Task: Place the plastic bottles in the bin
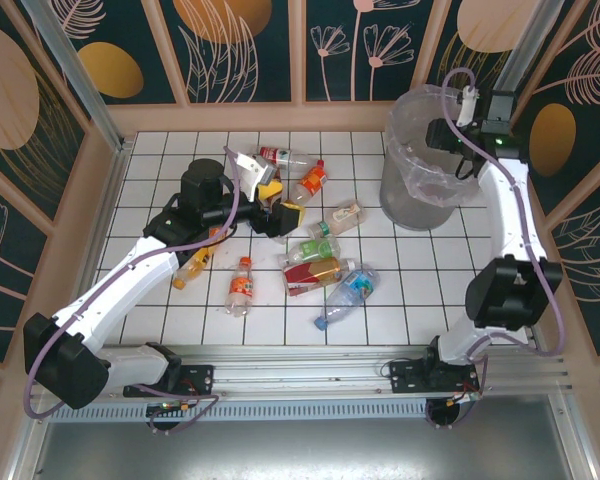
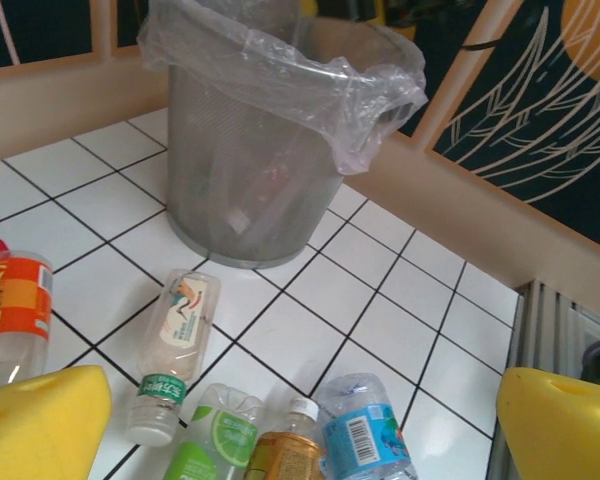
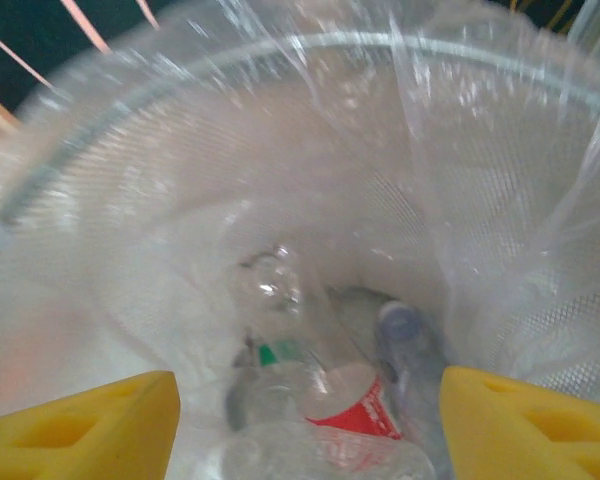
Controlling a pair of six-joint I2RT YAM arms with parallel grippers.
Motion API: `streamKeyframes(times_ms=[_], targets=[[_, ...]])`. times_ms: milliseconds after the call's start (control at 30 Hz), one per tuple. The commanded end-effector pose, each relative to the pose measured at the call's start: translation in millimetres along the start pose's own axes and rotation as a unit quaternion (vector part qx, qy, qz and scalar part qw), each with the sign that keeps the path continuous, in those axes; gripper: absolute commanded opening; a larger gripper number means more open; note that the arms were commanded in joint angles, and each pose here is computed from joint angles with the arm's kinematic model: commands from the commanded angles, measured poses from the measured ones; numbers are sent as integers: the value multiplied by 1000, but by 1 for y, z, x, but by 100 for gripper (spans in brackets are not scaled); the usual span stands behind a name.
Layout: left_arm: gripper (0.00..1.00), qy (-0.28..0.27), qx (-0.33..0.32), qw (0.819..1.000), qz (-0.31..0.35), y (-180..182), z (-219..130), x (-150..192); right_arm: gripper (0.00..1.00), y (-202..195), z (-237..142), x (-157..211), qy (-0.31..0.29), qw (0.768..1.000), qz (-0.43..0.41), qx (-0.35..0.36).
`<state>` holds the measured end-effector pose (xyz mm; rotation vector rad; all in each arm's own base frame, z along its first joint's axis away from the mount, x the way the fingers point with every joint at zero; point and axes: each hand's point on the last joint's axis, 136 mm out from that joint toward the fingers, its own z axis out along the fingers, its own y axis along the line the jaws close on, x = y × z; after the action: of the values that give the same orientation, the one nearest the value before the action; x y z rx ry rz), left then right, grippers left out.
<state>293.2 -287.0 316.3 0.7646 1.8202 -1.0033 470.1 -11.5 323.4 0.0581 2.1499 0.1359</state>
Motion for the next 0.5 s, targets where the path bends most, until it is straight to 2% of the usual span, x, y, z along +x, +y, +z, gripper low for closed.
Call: streamKeyframes(times_ms=[0, 167, 300, 367, 467], targets=[[99, 12, -44, 999, -18, 18, 4, 6, 68, 22, -30, -17, -47, 998, 23, -47], [99, 26, -96, 994, -52, 38, 6, 15, 68, 51, -67, -14, -82, 989, 33, -119], [95, 61, -153, 983, -77, 62, 6, 42, 68, 83, -97, 2, -93, 979, 26, -178], [94, 92, -198, 971, -96, 80, 4, 60, 68, 104, -113, 12, -92, 975, 19, -203], [94, 138, -276, 939, -153, 108, 2, 89, 68, 142, -136, 31, -88, 963, 1, -254]])
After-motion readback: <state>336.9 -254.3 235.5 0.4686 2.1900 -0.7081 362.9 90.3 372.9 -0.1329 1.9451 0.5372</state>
